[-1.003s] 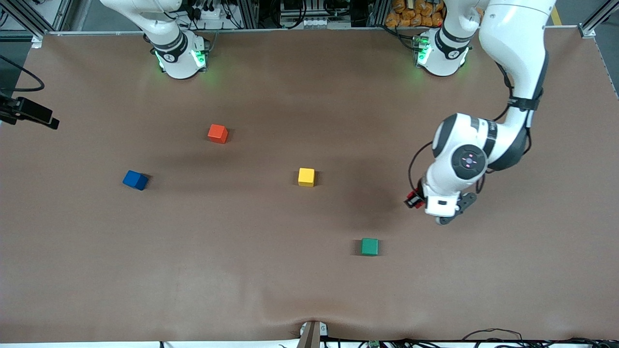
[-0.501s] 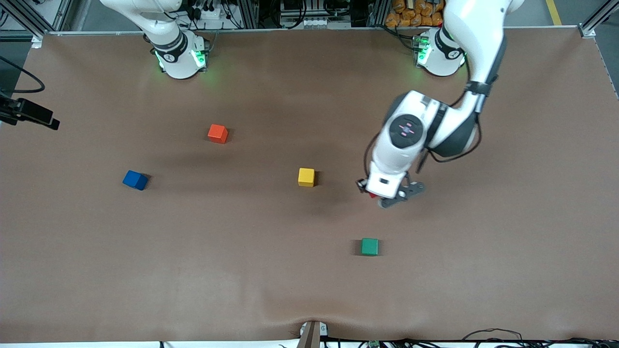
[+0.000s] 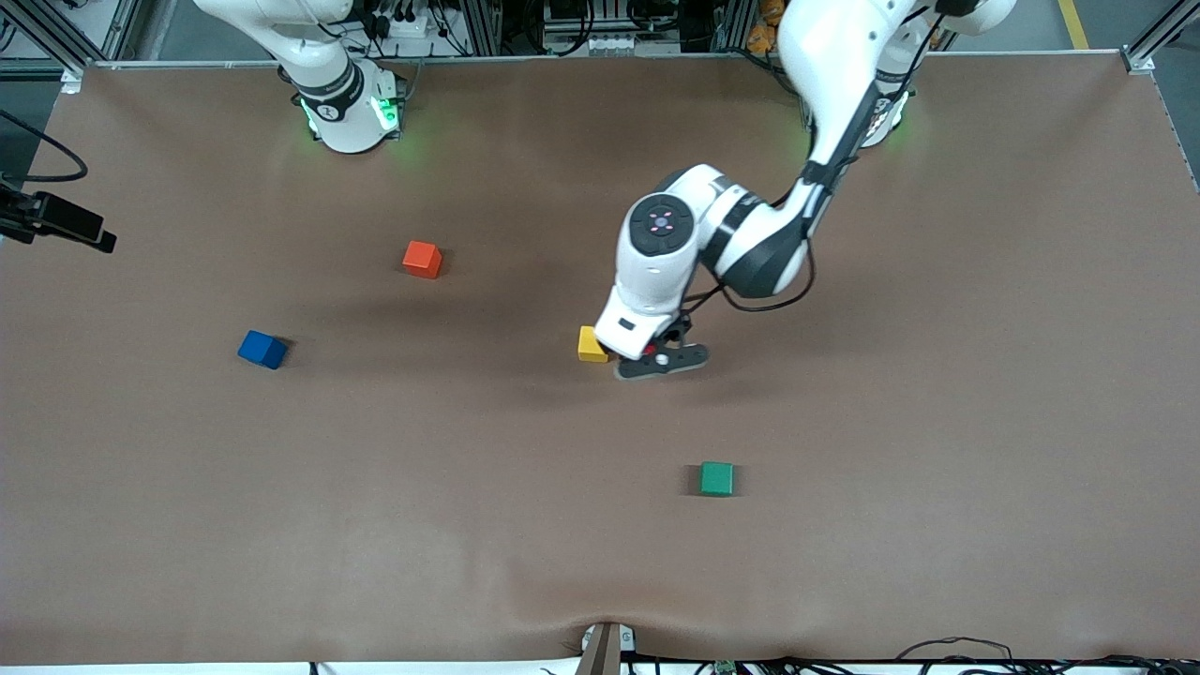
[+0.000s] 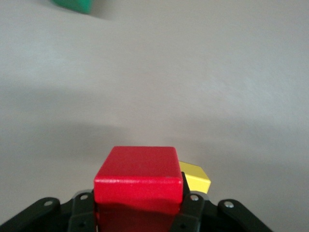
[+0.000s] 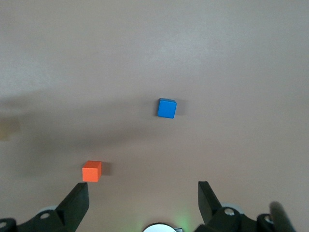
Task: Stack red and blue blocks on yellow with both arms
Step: 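Lower the red cube onto the yellow cube with the left gripper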
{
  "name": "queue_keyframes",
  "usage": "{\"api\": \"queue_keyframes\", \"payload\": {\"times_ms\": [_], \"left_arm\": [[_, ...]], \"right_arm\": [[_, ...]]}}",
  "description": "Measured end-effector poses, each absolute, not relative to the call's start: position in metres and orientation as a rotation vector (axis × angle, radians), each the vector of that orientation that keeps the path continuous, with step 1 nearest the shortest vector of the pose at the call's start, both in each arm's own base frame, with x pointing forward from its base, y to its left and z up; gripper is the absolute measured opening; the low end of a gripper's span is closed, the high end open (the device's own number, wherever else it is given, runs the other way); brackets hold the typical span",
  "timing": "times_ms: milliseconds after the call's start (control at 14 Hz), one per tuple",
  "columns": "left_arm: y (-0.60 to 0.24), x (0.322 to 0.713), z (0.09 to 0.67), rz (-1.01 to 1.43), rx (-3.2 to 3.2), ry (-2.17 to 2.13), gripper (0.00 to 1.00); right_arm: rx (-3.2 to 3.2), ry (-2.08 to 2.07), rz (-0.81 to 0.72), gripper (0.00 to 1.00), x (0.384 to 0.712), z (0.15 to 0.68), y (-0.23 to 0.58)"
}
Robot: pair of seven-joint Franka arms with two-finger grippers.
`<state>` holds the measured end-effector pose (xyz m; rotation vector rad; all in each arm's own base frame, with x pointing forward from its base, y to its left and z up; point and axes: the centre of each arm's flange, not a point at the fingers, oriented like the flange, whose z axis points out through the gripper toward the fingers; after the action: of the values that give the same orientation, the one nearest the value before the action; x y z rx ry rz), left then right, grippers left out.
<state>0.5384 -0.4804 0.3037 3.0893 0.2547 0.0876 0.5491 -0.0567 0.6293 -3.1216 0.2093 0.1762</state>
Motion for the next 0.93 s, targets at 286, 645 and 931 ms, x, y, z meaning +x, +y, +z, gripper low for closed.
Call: {"api": "queue_keyframes", "payload": {"times_ms": [286, 645, 931], "left_arm": [[-0.520, 0.519, 0.286, 0.086, 3.099, 0.013, 0.56], [-0.538, 0.512, 0.264, 0.073, 3.104, -0.144, 0.56], [-0.546, 0.501, 0.246, 0.045, 3.118, -0.175, 0.56]], "right_arm": [[-3.120, 0.209, 0.203, 1.00, 0.554, 0.620, -0.057], [-3.113, 0.215, 0.281, 1.00, 0.566, 0.593, -0.060], [-3.104, 0.228, 0.350, 1.00, 0.577, 0.568, -0.066]]}}
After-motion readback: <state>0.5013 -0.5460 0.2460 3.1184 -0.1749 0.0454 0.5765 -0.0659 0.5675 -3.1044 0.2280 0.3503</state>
